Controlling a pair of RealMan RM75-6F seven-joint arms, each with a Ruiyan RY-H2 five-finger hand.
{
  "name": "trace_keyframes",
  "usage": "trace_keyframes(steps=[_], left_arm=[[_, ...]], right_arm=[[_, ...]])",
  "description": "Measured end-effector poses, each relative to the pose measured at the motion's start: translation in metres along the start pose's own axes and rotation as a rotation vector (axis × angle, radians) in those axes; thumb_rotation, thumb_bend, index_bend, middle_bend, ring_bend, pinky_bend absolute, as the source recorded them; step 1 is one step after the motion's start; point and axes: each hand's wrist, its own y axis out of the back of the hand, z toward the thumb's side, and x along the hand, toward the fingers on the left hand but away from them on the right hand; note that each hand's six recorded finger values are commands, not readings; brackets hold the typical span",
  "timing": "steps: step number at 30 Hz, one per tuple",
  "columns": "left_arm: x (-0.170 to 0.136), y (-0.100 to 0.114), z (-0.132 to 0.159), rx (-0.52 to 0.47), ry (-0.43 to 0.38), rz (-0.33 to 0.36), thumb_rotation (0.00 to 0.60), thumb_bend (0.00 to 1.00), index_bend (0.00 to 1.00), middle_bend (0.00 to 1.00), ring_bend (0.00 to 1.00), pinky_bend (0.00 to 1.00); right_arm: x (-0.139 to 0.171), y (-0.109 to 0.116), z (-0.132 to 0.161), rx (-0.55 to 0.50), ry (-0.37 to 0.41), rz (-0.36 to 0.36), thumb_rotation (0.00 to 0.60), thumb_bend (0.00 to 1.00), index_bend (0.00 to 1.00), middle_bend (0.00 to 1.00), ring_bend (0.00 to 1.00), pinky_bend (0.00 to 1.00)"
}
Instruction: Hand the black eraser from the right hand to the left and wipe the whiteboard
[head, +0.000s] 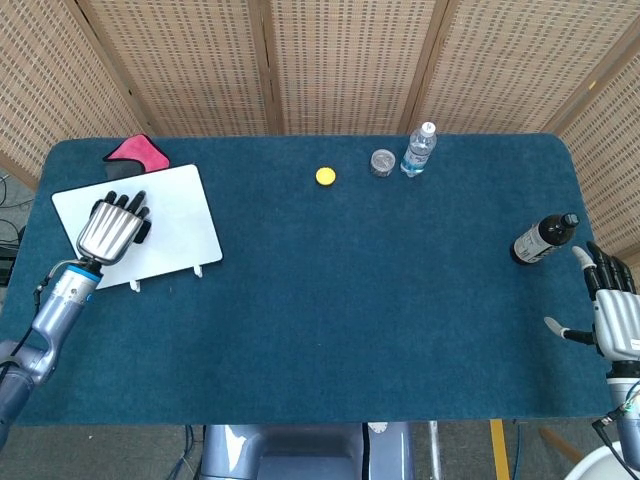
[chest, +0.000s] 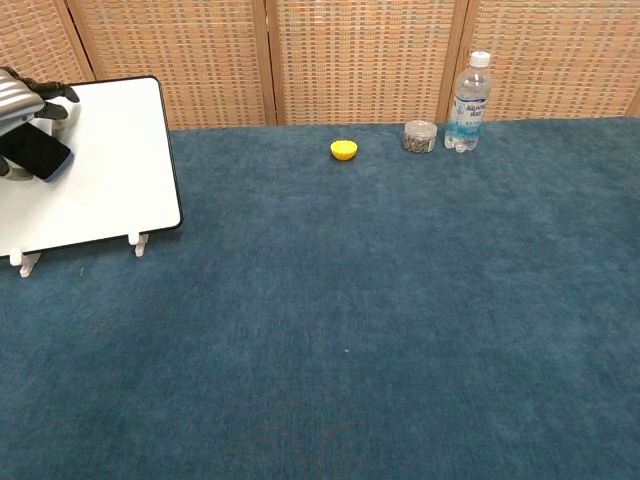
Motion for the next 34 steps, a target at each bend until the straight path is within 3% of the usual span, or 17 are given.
trace_keyframes(steps=[14, 23, 30, 34], left_arm=[[-0.02, 0.013, 0.005, -0.042, -0.055, 0.073, 0.6, 0.0, 0.0, 0.0, 0.0, 0.01], [-0.058, 0.034, 0.004, -0.339, -0.016, 0.136, 0.6, 0.0, 0.0, 0.0, 0.0, 0.0], [-0.12, 0.056, 0.004, -0.671, 0.167, 0.076, 0.6, 0.0, 0.0, 0.0, 0.0, 0.0], [-0.162, 0.061, 0.003, -0.781, 0.309, -0.004, 0.6, 0.0, 0.0, 0.0, 0.0, 0.0]], right_arm=[[0.003, 0.0, 0.005, -0.001, 0.019, 0.013, 0.6, 0.0, 0.0, 0.0, 0.0, 0.02], [0.01, 0.003, 0.008, 0.021, 0.031, 0.001, 0.6, 0.0, 0.0, 0.0, 0.0, 0.0], [0.02, 0.005, 0.014, 0.079, 0.03, -0.037, 0.6, 0.0, 0.0, 0.0, 0.0, 0.0], [0.025, 0.006, 0.016, 0.079, 0.024, -0.036, 0.6, 0.0, 0.0, 0.0, 0.0, 0.0]])
